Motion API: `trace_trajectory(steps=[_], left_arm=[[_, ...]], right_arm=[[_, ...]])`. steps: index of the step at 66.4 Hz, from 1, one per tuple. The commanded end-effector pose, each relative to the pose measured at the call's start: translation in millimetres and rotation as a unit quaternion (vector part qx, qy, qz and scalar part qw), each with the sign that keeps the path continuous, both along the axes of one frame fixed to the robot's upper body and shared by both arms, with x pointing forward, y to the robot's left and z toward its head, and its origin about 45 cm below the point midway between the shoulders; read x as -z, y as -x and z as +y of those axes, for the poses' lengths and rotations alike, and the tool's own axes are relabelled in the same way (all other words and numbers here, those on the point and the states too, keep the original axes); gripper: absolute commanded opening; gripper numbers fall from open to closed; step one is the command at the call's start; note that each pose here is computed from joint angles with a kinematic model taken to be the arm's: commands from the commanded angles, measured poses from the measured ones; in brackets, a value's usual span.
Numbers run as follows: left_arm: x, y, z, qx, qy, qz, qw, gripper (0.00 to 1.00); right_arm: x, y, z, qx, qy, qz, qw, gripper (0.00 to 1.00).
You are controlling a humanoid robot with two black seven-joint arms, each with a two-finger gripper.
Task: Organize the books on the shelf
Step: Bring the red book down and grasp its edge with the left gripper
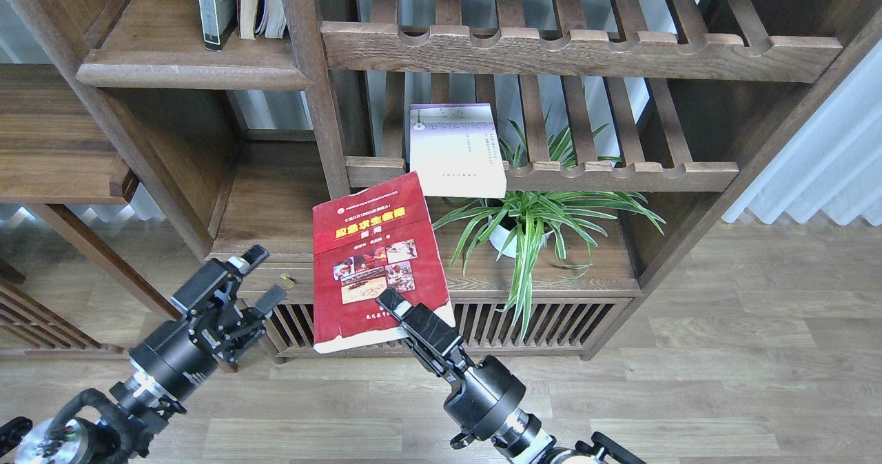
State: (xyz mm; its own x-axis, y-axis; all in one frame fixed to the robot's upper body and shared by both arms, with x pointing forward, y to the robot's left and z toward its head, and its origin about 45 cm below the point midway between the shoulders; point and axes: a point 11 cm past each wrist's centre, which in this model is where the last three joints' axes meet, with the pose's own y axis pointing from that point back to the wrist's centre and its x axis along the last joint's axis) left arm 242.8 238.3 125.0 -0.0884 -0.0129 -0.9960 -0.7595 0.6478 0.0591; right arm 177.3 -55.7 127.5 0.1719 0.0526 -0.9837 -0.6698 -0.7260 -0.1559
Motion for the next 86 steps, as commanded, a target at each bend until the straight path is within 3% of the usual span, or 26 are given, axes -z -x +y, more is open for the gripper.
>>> trace_trajectory(steps=[1,31,41,43,45,52,56,66,86], left_arm=[[0.4,-0.3,-12.6,0.002,0.015,0.001,1.000,1.00],[15.7,24.8,-65.2,0.044,0.058,0.036,0.997,0.98],[15.4,24.3,-72.3,0.040,0.069,0.037,0.996,0.87],[15.2,24.3,-73.3,0.040,0.070,0.037,0.996,0.83],[13.5,21.8,-73.7,0.037,0.073,0.033,0.996,0.73],[11.4,17.6,-70.2,0.029,0.073,0.029,0.996,0.69],[10.1,14.1,-65.6,0.023,0.071,0.025,0.997,0.70],[3.7,2.6,-49.5,-0.001,0.066,0.009,0.998,0.85],[7.3,3.6,-15.2,-0.037,0.034,0.012,0.999,0.93]], right_arm=[[1.0,5.3,4.1,-0.009,0.000,0.003,1.000,0.02],[4.1,17.7,11.9,-0.028,0.001,0.009,1.000,0.02],[4.8,19.4,12.4,-0.030,0.001,0.010,1.000,0.03],[4.8,19.4,12.4,-0.030,0.001,0.010,1.000,0.03],[5.6,20.7,12.2,-0.029,0.001,0.012,0.999,0.03],[6.1,21.6,12.1,-0.029,0.002,0.013,0.999,0.03],[6.1,21.6,12.1,-0.029,0.002,0.013,0.999,0.03],[6.8,22.0,11.3,-0.027,0.002,0.015,1.000,0.03],[9.6,23.6,10.7,-0.027,0.004,0.019,0.999,0.03]])
